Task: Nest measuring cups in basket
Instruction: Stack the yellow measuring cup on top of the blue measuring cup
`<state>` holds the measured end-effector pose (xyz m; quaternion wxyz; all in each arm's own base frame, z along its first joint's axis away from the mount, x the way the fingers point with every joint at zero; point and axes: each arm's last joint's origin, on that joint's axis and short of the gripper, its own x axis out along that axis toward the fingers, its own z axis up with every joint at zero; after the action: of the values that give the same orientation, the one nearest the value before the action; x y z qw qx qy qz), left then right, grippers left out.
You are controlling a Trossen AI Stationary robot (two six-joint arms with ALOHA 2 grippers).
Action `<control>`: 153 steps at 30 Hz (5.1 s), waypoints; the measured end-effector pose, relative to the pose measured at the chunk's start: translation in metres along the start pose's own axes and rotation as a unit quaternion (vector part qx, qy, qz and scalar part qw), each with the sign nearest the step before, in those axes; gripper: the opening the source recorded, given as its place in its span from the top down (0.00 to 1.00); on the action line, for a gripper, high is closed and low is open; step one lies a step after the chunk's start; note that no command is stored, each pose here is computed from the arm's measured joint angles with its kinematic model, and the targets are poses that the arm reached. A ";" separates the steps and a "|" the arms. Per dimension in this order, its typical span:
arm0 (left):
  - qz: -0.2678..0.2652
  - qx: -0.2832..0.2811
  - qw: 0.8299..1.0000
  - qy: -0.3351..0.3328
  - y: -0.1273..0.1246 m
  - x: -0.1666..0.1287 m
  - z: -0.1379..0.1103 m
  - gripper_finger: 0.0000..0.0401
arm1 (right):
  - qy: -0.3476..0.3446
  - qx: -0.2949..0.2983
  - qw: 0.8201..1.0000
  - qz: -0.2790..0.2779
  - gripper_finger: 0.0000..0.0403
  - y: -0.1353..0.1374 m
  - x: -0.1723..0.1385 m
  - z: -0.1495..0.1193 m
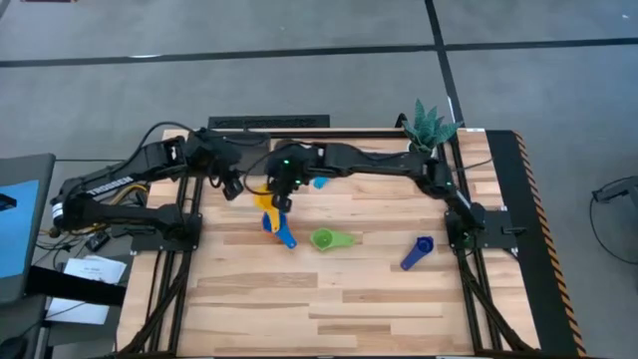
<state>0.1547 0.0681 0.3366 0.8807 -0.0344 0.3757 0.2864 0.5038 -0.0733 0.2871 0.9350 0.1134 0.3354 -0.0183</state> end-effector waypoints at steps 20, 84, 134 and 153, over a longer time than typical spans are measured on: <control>0.035 0.054 0.998 -0.008 0.026 0.002 0.001 0.60 | 0.149 0.002 0.989 0.017 0.98 0.005 0.039 -0.030; 0.007 0.027 1.000 0.004 0.025 0.022 0.009 0.60 | 0.191 -0.042 0.979 0.060 0.59 -0.001 0.064 -0.051; -0.275 0.060 0.957 -0.075 -0.035 0.083 -0.027 0.60 | 0.013 0.239 0.959 -0.150 0.96 0.201 0.020 -0.072; -0.296 0.115 0.948 -0.003 -0.053 0.125 -0.037 0.60 | 0.030 0.121 0.972 -0.197 0.99 0.209 0.080 -0.118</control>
<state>0.2286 0.0741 0.2167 0.9250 -0.0415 0.3763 -0.0320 0.5150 0.1602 0.1901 0.8818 0.1575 0.3746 -0.2395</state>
